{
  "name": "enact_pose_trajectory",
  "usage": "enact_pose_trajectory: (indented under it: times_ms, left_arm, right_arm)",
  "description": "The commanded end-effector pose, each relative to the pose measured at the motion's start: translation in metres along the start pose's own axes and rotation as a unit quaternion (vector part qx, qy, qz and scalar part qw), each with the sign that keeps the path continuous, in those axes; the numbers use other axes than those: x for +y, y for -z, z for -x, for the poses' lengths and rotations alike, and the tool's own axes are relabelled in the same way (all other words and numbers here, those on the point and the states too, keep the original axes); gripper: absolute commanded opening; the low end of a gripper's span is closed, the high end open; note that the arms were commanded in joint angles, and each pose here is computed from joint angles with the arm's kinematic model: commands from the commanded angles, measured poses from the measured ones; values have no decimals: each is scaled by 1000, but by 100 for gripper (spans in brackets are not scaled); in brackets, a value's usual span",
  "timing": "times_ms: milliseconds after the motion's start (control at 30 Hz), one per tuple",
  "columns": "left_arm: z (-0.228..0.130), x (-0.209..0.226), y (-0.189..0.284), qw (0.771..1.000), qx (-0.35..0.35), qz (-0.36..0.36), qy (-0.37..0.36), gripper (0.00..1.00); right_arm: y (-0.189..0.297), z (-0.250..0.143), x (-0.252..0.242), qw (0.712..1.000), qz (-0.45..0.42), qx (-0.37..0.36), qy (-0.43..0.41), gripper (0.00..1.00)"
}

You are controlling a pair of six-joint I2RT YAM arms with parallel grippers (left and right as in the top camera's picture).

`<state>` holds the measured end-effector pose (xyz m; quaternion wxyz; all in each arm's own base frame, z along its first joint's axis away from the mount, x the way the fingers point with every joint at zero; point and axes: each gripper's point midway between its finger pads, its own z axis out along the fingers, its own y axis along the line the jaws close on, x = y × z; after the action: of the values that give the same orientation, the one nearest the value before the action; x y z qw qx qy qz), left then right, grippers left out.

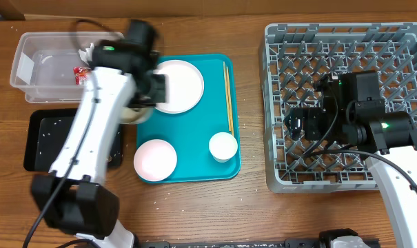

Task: Sort waste into correct bins and load items into the dishwasher
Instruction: 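Tip the grey bowl over the black tray to dump the rice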

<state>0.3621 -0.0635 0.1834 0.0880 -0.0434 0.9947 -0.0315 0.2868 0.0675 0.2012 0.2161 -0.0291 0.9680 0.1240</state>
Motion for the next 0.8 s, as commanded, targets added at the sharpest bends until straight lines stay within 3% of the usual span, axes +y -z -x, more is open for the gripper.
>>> enact_pose_trajectory:
  times_ms: [0,233,300,400,467,633,767]
  left_arm:
    - [9,59,17,997,-24,10,67,4]
    - [14,109,-22,985,-33,-87,144,4]
    - [22,99,-26,979,-56,-158,117,4]
    - [35,70,-12,949,-111,-292,32,4]
    - [38,63,2,930,-132,-344,16,4]
    - [35,69,24,896,-143,-416,51,4]
    - [19,101,26,896,-136,-412,94,4]
  right_arm:
    - [5,7,2,1000,5,-13,1,100]
    - [5,7,2,1000,5,-13,1,100]
    - [5,7,2,1000,5,-13,1,100]
    - [5,7,2,1000,5,-12,1,100]
    - [5,7,2,1000,5,-12,1,100]
    - [5,7,2,1000,5,-12,1,100]
    - [5,6,2,1000,5,-11,0,100]
